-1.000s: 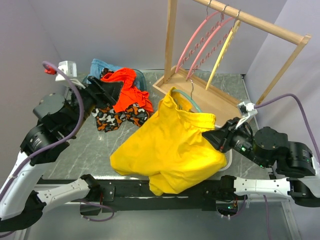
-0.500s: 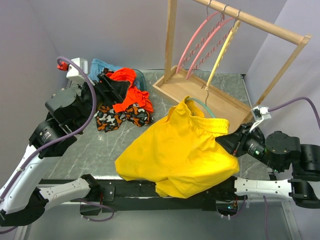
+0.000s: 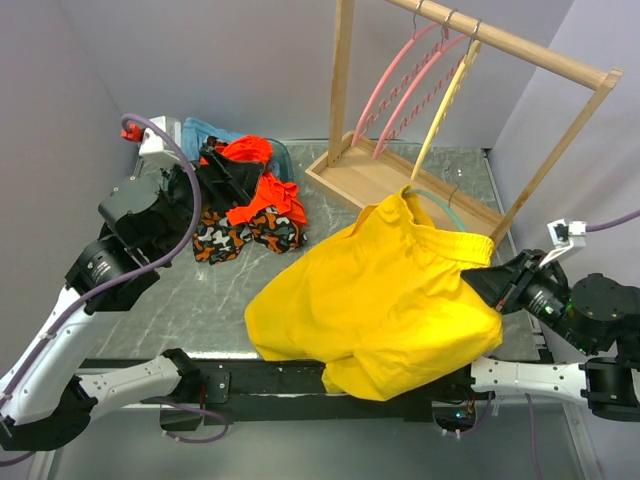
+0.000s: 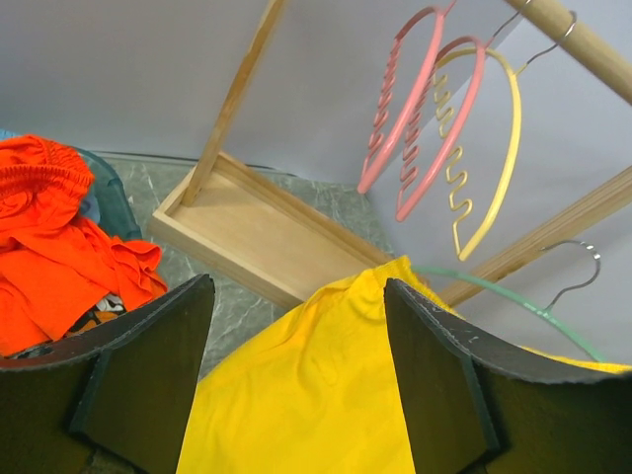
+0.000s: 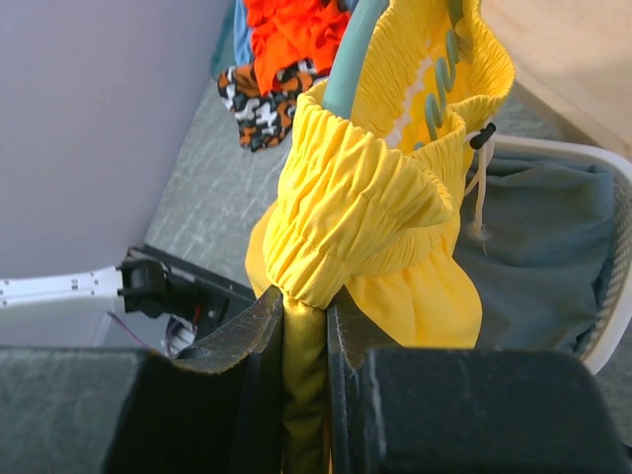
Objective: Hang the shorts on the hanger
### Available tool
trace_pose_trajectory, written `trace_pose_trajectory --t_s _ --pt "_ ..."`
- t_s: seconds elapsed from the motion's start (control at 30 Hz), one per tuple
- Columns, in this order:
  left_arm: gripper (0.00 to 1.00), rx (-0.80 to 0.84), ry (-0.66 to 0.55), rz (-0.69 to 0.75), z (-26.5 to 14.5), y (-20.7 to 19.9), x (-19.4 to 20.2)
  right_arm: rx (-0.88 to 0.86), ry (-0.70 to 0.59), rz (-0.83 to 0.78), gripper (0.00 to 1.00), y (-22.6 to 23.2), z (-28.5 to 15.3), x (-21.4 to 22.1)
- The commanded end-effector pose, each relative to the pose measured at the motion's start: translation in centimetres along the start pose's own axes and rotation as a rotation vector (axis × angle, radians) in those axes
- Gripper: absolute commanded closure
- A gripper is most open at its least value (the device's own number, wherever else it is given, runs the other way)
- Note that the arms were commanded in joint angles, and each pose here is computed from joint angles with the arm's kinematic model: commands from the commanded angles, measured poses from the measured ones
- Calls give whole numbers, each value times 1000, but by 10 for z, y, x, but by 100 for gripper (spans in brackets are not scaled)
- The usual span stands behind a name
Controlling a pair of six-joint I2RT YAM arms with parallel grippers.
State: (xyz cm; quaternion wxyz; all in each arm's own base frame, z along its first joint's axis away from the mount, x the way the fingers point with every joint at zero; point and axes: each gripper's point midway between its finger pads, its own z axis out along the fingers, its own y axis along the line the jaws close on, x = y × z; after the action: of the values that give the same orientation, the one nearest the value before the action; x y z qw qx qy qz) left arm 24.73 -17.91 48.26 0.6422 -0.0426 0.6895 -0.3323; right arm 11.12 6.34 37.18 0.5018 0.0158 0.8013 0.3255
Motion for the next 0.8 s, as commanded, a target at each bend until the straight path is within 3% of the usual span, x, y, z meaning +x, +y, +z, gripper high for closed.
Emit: trace_pose_trajectory --t_s 0.0,0.47,0.77 --pt "26 32 -9 -31 4 -7 0 -9 -212 145 100 -1 -11 -51" --pt "26 32 25 -40 12 -5 18 161 -560 192 100 7 6 -115" --pt "26 31 45 -45 17 -4 27 349 -686 127 100 17 24 -131"
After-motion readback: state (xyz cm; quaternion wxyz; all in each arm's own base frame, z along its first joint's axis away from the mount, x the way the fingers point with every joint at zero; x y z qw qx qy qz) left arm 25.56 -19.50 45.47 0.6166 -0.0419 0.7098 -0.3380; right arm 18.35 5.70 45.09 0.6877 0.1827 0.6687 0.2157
